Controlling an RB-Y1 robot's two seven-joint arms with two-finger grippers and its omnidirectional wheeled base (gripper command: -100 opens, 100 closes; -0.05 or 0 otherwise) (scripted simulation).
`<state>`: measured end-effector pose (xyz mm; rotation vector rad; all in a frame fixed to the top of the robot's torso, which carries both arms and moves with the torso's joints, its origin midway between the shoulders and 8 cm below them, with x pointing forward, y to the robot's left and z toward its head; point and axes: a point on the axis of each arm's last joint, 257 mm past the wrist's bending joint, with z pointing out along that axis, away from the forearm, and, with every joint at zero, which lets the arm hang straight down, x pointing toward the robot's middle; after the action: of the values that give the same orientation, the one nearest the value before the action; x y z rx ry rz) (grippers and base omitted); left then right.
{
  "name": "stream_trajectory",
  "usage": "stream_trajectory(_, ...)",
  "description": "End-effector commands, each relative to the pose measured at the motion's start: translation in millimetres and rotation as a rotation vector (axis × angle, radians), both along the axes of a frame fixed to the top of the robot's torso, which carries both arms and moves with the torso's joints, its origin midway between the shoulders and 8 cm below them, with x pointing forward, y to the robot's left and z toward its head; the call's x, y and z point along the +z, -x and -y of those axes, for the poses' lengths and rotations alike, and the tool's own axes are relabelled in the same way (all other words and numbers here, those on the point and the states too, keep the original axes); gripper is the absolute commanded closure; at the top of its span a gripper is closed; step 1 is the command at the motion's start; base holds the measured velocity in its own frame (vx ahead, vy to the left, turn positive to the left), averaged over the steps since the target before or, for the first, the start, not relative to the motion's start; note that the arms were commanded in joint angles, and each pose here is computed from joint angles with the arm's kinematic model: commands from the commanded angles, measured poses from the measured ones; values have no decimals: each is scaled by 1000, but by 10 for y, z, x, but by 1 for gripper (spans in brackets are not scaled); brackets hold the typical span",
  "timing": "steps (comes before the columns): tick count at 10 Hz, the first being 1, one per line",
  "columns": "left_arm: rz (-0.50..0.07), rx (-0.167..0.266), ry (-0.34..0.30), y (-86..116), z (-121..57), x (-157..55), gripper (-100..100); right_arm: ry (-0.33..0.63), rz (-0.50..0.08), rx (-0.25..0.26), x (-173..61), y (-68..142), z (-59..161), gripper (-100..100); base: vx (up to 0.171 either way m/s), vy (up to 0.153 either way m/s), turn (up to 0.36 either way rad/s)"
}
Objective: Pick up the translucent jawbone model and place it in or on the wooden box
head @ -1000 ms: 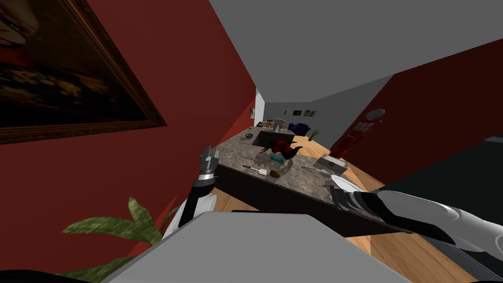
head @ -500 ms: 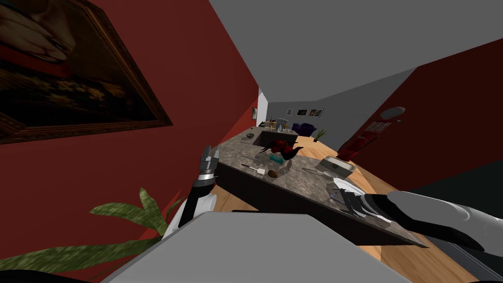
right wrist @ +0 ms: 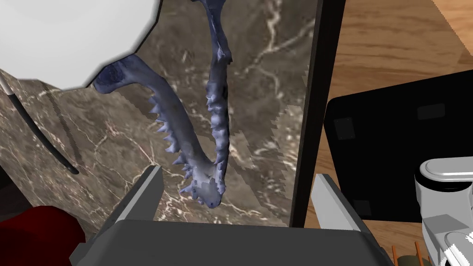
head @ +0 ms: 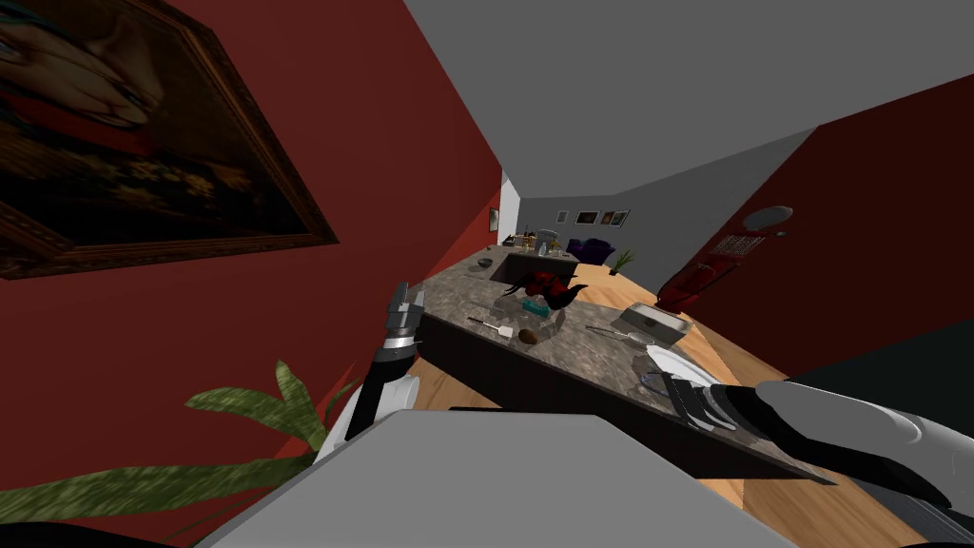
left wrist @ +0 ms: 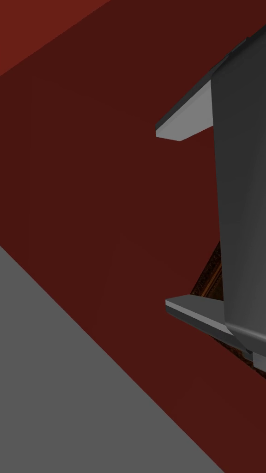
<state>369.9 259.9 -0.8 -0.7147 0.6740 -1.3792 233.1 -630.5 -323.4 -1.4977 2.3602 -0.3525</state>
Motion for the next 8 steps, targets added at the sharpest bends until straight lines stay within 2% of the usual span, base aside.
stream_trajectory(1, 0, 0, 0, 0, 0, 0, 0, 0, 0, 0, 0, 0, 0, 100, 0, 0, 0)
stream_trajectory(5, 0, 0, 0, 0, 0, 0, 0, 7, 9, 0, 35, -41, 25, 100, 0, -1, 3)
stream_trajectory(6, 0, 0, 0, 0, 0, 0, 0, 7, 8, 0, 34, -40, 25, 0, 0, 0, 0)
stream_trajectory(7, 0, 0, 0, 0, 0, 0, 0, -2, 0, 18, 125, -121, -33, 100, 16, 10, -73)
stream_trajectory(8, 0, 0, 0, 0, 0, 0, 0, 4, 4, 11, 87, -74, -13, 100, 9, 6, -22)
